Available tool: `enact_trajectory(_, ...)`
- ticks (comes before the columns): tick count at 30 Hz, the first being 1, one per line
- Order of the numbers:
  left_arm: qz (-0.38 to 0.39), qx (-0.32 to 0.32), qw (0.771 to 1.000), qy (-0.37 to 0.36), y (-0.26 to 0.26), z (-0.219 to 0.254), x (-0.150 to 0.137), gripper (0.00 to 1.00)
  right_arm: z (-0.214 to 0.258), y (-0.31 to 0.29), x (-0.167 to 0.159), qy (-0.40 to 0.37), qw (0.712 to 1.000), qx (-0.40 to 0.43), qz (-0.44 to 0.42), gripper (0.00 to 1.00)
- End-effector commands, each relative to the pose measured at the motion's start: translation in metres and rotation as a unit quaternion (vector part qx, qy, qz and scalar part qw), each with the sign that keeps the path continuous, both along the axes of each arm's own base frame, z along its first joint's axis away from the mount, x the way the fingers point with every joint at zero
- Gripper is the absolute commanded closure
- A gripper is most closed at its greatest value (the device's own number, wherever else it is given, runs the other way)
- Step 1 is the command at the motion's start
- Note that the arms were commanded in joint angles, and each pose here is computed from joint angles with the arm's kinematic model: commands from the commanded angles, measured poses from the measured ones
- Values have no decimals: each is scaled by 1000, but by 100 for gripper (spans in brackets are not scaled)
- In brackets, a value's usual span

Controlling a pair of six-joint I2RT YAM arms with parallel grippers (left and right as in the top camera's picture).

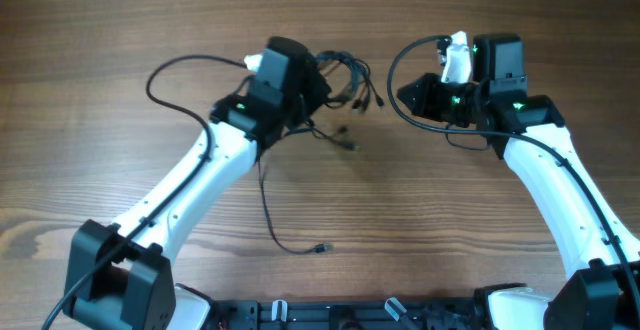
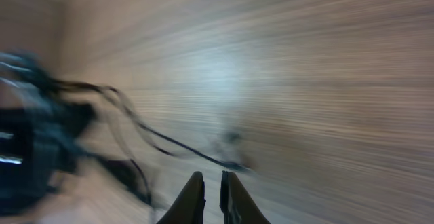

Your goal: Untangle cables

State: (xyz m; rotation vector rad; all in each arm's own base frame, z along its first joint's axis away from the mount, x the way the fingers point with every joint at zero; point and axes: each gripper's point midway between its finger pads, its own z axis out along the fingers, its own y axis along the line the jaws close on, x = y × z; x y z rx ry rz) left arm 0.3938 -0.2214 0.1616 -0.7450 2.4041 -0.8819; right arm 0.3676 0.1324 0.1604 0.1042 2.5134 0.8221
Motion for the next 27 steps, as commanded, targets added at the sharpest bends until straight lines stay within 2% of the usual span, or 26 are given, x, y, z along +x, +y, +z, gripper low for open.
enact_trajectory(1, -75, 17, 995, -64, -5, 18, 10, 96, -6, -10, 2, -35, 997, -65, 36, 82)
enact_trajectory(3, -89, 19, 993, -73, -8, 20, 10, 96, 3, 11, -8, -74, 988, -40, 130, 72)
enact_trajectory(5, -104, 23, 992, -69, -9, 17, 6, 96, 24, 39, -26, -136, 960, 19, 243, 35)
enact_trajectory(7, -102, 23, 992, -67, -7, 17, 7, 96, 42, 54, -36, -177, 937, 66, 295, 31)
enact_trajectory(8, -103, 19, 992, -70, -8, 21, 8, 96, 45, 55, -34, -186, 934, 70, 297, 31)
enact_trajectory(10, -103, 13, 992, -78, -10, 30, 11, 96, 48, 61, -33, -201, 928, 68, 305, 31)
enact_trajectory(14, -72, -37, 996, -48, -15, 40, 10, 96, 38, 81, -21, -225, 920, 40, 318, 31)
enact_trajectory(15, -64, -47, 996, -40, -16, 40, 10, 96, 32, 86, -19, -224, 919, 36, 322, 33)
enact_trajectory(17, -61, -71, 995, -23, -20, 41, 6, 96, 26, 92, -12, -218, 922, 44, 316, 48)
enact_trajectory(20, -69, -74, 995, -12, -20, 38, 2, 96, 20, 82, 8, -196, 947, 24, 252, 79)
enact_trajectory(22, -68, -63, 995, -19, -11, 37, 7, 96, 8, 73, 10, -162, 962, 6, 220, 95)
enact_trajectory(25, -79, -15, 995, -58, 13, 37, 21, 96, -7, 61, -6, -88, 976, 15, 201, 96)
enact_trajectory(27, -69, 34, 994, -81, 25, 34, 28, 96, 0, 62, -24, -60, 971, 69, 222, 96)
